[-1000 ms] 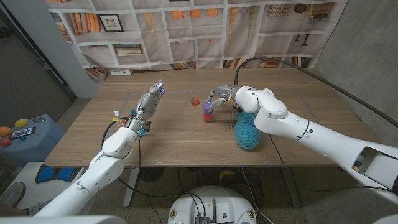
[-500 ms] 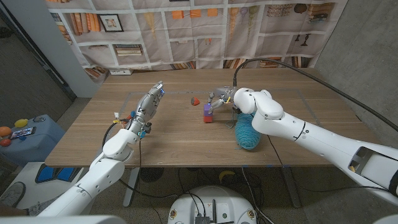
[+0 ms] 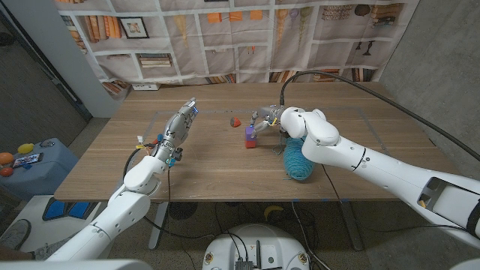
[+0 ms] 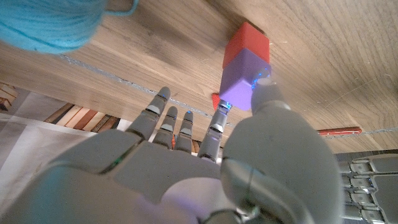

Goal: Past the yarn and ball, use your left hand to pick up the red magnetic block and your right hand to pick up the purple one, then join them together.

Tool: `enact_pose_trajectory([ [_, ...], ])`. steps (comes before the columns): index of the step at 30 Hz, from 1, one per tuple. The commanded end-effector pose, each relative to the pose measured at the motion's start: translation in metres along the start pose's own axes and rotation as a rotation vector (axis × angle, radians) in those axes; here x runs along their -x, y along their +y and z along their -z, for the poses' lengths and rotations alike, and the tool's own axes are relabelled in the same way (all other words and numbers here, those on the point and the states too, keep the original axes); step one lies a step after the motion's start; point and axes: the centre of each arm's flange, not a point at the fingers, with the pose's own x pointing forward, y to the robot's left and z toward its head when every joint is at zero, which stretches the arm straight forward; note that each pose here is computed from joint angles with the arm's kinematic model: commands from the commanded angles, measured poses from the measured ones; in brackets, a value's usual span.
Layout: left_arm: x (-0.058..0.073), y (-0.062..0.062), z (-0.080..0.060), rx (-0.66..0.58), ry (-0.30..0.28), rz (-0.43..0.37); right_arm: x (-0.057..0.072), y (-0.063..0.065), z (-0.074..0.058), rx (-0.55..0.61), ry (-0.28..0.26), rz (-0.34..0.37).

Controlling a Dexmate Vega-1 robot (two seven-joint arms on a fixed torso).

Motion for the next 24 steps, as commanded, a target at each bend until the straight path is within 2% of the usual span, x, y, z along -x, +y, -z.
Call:
enact_pose_trajectory([
  [1,-0.0024,0.0014,0.0004,0.005,-0.005,-0.004,-0.0019,0.002,-0.0016,0.014,0.01,-0.013],
  [24,0.0043,0.0049,0.0023,0.016,-0.003,-0.034,-0.006,0.0054,-0.0074,0.032,0.018,-0.033],
])
